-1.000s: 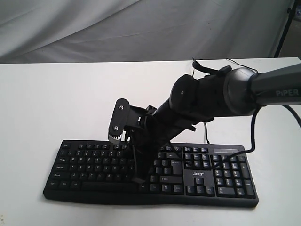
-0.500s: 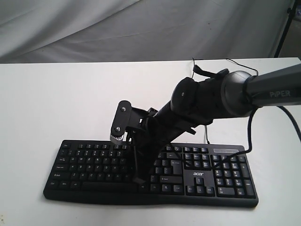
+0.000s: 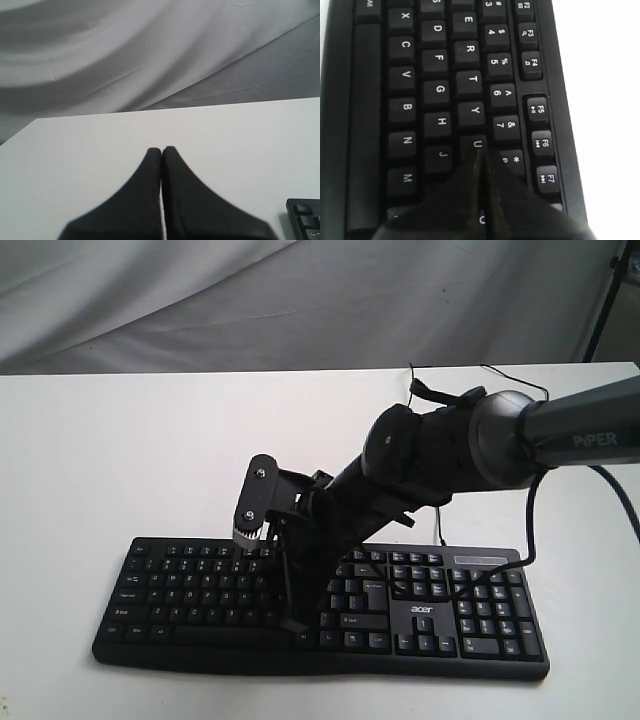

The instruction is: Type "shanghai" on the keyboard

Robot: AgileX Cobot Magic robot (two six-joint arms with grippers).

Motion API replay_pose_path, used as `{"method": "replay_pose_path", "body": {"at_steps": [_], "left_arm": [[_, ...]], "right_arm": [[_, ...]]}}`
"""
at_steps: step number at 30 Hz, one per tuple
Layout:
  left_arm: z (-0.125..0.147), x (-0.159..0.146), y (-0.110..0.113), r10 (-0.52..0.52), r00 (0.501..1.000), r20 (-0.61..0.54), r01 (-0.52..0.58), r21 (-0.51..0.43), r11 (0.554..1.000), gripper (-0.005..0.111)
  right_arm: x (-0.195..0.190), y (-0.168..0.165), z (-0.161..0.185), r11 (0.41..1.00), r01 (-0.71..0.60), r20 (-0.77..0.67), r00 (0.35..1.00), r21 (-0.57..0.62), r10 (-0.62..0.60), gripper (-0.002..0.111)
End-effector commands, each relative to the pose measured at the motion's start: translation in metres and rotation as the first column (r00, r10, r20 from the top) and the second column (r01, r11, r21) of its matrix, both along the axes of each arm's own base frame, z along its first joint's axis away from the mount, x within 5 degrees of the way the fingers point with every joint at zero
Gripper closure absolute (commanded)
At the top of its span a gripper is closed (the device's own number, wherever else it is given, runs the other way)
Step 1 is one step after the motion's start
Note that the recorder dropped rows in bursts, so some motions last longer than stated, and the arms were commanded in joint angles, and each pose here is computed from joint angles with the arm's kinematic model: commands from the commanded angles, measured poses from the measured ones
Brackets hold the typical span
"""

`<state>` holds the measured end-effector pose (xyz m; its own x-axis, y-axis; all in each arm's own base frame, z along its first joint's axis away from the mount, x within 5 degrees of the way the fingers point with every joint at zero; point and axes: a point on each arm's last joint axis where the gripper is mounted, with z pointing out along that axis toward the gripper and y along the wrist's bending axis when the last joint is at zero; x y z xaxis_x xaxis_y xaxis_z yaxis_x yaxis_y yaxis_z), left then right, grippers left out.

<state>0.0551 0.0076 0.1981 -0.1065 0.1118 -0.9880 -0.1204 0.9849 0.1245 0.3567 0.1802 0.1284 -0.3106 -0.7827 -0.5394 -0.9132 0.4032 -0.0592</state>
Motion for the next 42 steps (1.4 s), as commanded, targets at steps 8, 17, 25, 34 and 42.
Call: {"method": "replay_pose_path", "body": {"at_steps": [8, 17, 25, 34, 42], "left_arm": [[-0.002, 0.0, 0.0, -0.004, 1.0, -0.004, 0.004, -0.004, 1.0, 0.106], [-0.002, 0.0, 0.0, -0.004, 1.0, -0.004, 0.004, -0.004, 1.0, 0.106], [-0.002, 0.0, 0.0, -0.004, 1.0, -0.004, 0.004, -0.004, 1.0, 0.106], [-0.002, 0.0, 0.0, -0.004, 1.0, -0.004, 0.004, -0.004, 1.0, 0.106], [-0.002, 0.0, 0.0, -0.004, 1.0, -0.004, 0.004, -0.004, 1.0, 0.106]], "right_arm": [[-0.001, -0.002, 0.0, 1.0, -0.014, -0.006, 1.0, 0.002, 0.014, 0.108], [0.001, -0.002, -0.01, 1.0, -0.004, -0.023, 1.0, -0.001, 0.004, 0.108], [0.0, -0.003, 0.002, 1.0, -0.014, -0.007, 1.0, 0.01, 0.014, 0.108], [-0.001, -0.003, 0.009, 1.0, -0.014, 0.009, 1.0, 0.016, 0.014, 0.108], [-0.001, -0.003, 0.009, 1.0, -0.014, 0.009, 1.0, 0.016, 0.014, 0.108]]}}
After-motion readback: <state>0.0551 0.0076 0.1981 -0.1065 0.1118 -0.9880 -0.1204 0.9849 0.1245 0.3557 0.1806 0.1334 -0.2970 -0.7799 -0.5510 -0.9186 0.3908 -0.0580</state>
